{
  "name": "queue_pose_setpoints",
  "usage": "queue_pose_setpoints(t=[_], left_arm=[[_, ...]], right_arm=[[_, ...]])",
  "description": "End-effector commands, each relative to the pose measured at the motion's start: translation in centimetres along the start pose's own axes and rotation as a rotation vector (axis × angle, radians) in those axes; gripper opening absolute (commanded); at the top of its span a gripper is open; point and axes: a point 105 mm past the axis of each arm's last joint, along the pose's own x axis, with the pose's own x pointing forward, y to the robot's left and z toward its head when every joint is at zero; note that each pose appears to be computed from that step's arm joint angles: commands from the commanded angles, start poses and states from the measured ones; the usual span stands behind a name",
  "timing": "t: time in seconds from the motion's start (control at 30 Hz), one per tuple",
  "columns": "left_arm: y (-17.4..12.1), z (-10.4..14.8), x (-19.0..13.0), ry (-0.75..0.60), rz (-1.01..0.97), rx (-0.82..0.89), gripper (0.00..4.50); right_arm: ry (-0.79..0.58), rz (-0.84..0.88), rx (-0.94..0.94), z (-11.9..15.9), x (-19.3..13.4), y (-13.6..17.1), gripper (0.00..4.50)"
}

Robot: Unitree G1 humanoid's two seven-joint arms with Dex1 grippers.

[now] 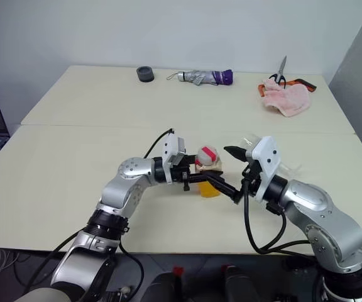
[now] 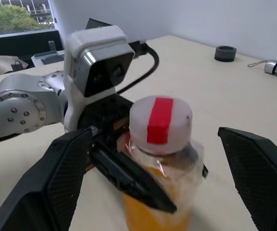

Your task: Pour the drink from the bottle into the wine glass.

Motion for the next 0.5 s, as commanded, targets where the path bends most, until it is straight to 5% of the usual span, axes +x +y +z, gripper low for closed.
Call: queue_pose_setpoints(t=[0.03, 0.5], left_arm=[[0.2, 2.0, 0.3, -0.053, -0.048, 0.062, 1.82], [0.0, 1.7, 0.6, -0.038, -0.084, 0.081, 1.82]], right_arm=[[-0.05, -0.006, -0.02, 1.3, 0.3, 0.1, 4.5], [-0.044, 0.008, -0.068, 0.4, 2.2, 0.0, 4.5]])
